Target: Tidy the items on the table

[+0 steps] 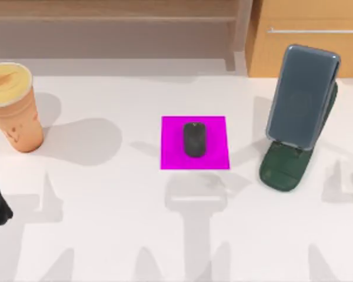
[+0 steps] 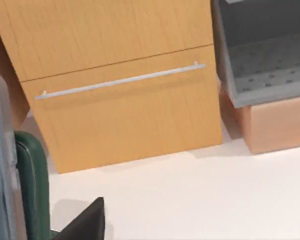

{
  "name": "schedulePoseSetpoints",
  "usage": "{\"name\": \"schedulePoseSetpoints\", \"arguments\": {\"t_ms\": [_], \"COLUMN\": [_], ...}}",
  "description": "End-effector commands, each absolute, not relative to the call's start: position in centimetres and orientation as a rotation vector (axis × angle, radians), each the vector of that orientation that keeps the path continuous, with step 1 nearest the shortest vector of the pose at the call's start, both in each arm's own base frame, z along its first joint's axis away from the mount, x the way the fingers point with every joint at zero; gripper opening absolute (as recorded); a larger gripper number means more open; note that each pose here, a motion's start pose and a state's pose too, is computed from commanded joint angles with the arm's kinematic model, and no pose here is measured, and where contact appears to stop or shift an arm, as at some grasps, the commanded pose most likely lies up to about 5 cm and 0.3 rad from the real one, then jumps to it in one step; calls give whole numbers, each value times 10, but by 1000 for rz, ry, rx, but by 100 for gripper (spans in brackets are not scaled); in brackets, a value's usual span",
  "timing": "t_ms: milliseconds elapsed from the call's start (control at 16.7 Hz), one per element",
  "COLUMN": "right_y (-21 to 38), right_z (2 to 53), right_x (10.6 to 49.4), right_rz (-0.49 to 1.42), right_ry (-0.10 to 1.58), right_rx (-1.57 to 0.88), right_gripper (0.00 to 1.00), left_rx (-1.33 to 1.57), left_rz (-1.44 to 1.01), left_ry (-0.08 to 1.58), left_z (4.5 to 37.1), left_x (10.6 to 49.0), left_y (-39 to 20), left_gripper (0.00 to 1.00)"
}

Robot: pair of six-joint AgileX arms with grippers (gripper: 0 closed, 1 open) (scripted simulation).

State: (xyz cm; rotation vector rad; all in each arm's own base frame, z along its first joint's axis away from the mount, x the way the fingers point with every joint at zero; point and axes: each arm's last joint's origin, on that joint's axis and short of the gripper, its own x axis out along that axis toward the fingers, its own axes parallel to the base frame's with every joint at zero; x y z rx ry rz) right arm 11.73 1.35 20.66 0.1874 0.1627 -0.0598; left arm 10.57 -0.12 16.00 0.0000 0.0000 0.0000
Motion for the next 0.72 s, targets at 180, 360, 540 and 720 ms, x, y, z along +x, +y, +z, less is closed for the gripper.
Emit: {"name": "schedulePoseSetpoints", "arguments": {"t_ms": [180,360,540,720], "right_y": [4,-1,-1,-1], "right_z": [177,162,160,160], "right_x": [108,106,106,106], "right_rz": [-17,-1,0,0], "right_ry": [67,9,0,0], "right_rx": [75,9,0,0], "right_gripper": [100,100,100,100], "left_rx": [0,0,0,0], "left_rz": [0,0,0,0], "left_ry": [0,0,0,0], "left_z": [160,160,160,160], "left_x": [106,106,106,106], "left_y": [-1,-1,-1,-1], "left_gripper": [100,100,100,100]}}
